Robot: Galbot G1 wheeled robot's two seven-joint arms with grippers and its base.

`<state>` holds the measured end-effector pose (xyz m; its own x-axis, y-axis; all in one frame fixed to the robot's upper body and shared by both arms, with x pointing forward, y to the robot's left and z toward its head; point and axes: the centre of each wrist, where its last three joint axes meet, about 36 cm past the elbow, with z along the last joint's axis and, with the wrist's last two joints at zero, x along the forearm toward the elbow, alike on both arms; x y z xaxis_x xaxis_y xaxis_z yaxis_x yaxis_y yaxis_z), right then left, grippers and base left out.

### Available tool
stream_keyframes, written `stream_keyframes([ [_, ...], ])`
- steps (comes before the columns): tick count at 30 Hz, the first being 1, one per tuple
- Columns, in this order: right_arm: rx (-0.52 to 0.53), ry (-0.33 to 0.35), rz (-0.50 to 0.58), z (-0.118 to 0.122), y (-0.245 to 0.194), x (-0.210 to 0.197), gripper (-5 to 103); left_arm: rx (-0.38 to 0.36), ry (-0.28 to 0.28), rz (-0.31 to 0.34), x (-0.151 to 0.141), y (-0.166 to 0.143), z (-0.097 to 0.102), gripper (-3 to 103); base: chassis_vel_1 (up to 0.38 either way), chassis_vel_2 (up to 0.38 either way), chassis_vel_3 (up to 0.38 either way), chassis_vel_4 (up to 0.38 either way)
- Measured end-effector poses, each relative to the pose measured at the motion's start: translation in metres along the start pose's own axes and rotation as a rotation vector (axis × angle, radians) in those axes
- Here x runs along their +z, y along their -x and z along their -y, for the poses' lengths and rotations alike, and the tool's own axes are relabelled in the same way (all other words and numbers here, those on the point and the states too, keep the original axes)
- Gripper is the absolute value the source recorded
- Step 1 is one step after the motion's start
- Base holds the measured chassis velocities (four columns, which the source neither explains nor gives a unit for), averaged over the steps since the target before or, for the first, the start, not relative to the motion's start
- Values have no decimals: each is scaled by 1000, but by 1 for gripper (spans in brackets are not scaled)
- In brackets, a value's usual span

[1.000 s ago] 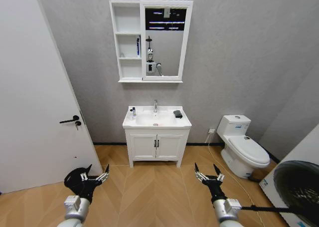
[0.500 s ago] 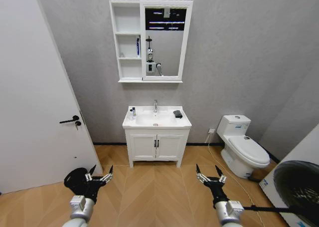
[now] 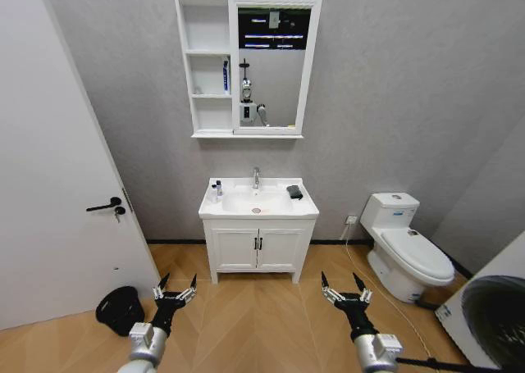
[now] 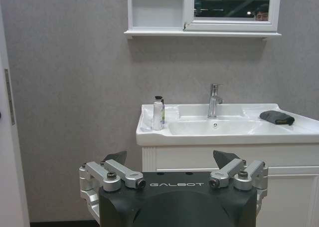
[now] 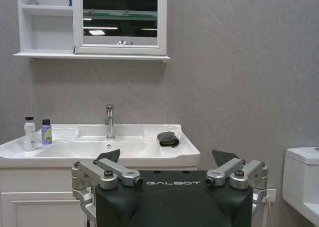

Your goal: Move facial cleanser and shampoo from washbasin to cabinet, then wipe washbasin with towel.

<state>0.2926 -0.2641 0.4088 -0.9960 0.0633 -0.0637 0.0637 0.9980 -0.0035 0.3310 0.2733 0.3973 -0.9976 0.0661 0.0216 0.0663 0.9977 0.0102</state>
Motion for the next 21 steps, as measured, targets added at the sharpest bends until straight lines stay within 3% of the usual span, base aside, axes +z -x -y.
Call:
stream_keyframes([
  [21,-9,1,14,-4,-1,2,100,0,0,2,-1,-1,2,98,-307,308,310,-313],
])
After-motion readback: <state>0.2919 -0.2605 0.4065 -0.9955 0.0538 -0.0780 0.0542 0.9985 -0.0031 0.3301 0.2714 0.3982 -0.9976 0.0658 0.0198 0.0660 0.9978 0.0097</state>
